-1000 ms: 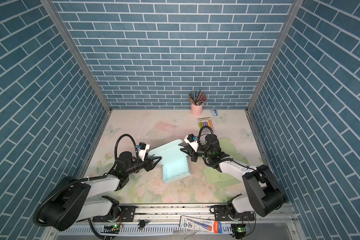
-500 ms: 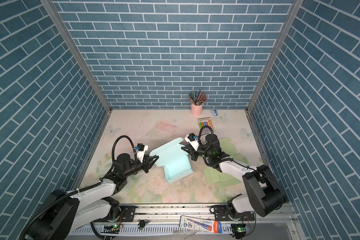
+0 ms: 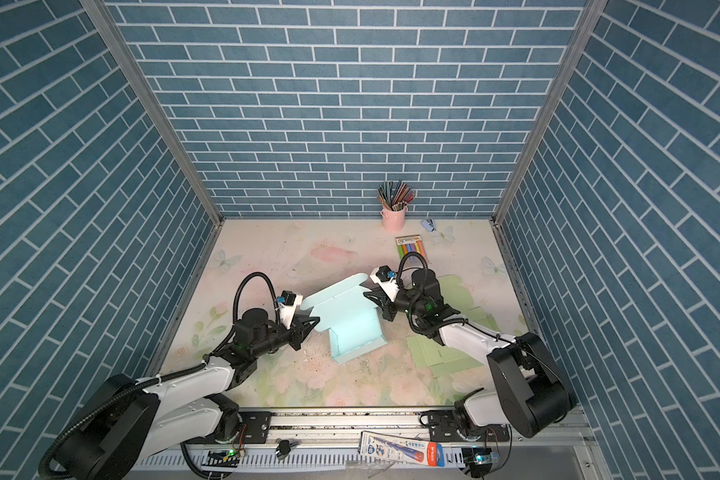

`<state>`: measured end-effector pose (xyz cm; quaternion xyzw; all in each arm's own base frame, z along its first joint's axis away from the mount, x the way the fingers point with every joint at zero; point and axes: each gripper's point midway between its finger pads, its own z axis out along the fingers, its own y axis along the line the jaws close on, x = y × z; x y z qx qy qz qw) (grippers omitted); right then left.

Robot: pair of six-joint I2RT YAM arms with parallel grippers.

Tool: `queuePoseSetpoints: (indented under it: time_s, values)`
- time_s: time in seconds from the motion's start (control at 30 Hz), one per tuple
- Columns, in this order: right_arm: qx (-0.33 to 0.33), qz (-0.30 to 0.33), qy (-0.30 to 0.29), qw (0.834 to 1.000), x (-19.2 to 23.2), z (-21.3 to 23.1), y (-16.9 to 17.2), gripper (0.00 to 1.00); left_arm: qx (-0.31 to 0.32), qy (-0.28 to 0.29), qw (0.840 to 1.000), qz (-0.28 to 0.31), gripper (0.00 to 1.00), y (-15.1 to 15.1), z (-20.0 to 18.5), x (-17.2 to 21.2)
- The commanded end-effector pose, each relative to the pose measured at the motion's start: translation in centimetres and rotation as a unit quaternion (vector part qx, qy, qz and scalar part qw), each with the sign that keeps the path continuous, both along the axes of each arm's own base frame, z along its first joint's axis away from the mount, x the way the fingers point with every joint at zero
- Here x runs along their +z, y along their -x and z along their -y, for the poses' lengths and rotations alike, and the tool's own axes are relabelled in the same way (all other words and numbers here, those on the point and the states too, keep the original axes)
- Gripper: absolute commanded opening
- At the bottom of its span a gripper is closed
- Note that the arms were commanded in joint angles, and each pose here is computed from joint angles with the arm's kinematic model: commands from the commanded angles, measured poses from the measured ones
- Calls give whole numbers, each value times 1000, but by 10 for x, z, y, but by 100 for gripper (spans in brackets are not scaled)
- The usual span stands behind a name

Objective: Fold the paper box

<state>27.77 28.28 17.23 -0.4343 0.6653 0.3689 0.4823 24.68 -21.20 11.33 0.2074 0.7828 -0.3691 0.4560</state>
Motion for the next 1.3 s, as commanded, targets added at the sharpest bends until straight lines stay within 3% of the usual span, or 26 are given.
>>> queuePoseSetpoints:
  time_s: [0.0,0.27,0.63,0.87,1.13,1.27]
  values:
    - [-15,8,-8,1000,8,2,-3,3,7,1,1000,28,4,-6,1,17]
    - [-41,15,-6,999,13,5,-9,29,24,-32,999,36,0,-11,2,21]
    - [-78,12,15,997,8,12,-20,31,11,-99,994,44,0,-8,16,10]
    - [-89,8,21,996,5,15,-23,36,-2,-119,991,54,0,-4,25,14]
    - [-86,3,26,996,1,13,-25,30,-6,-130,989,65,0,0,31,19]
    - [-100,3,34,994,-3,16,-29,33,-8,-135,988,69,0,0,32,20]
